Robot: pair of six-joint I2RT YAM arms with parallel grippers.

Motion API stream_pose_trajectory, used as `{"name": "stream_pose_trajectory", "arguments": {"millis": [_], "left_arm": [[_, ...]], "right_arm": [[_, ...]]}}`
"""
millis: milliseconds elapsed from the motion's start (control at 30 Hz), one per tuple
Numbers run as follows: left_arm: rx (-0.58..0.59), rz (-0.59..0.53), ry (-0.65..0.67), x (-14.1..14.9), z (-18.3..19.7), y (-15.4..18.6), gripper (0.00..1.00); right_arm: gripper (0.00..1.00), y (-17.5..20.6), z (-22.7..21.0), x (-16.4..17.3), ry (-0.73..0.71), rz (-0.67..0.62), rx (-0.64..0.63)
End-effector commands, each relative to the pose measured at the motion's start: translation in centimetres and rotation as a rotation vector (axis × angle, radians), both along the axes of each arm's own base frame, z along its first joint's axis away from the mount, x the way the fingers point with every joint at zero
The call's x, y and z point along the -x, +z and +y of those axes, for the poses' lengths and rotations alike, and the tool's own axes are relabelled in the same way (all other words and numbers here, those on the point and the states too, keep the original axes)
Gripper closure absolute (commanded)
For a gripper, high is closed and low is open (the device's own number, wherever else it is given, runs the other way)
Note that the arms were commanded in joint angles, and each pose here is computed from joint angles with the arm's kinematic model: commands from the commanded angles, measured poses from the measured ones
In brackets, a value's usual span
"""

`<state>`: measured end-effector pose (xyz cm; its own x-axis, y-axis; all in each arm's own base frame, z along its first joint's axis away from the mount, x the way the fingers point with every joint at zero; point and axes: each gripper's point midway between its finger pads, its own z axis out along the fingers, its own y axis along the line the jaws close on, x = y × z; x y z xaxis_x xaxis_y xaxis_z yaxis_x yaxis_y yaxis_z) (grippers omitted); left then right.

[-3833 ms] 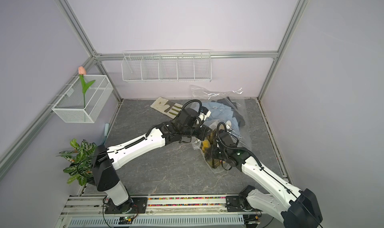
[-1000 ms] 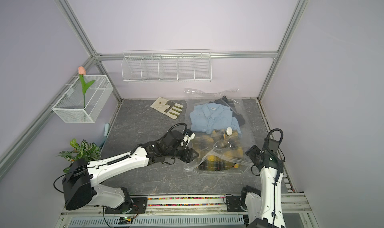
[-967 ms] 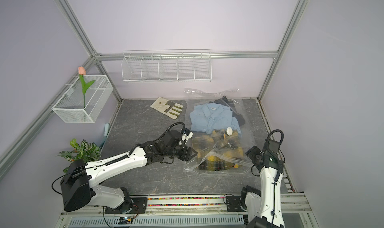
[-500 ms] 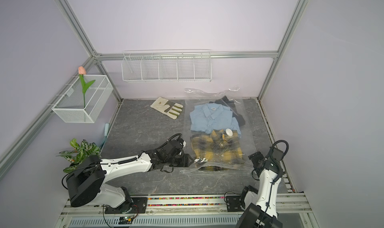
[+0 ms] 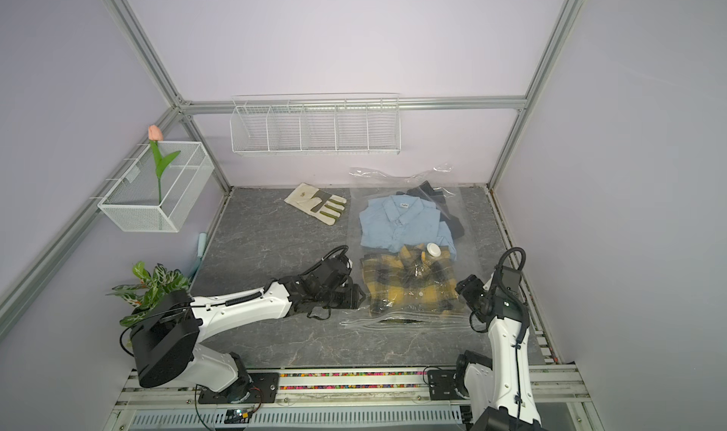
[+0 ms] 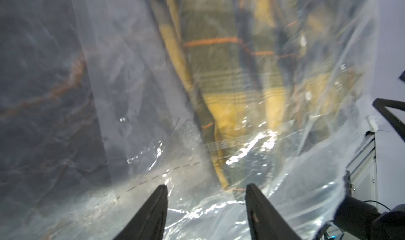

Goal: Place the folded shirt into the vacuum bag
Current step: Adjust the vacuum bag at the center of the board.

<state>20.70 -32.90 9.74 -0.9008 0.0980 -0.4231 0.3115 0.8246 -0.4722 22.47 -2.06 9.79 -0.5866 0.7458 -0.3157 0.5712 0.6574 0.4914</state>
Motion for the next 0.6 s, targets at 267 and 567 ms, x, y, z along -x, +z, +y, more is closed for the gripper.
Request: {"name": "stream_pose_trajectory", "arguments": {"millis": [267,567], "left_arm": [[-0.101,-0.044,0.052,-0.1,3.7,0.4,0.37],[0.072,0.102,0.102,2.4,3.3,-2.7,0.34]], "right_arm": [[0.21,0.4,2.0,0.5,0.090,0.005,0.032],[0.23,-0.2,3.1,-0.3,0.108,-0.006,-0.021]]}}
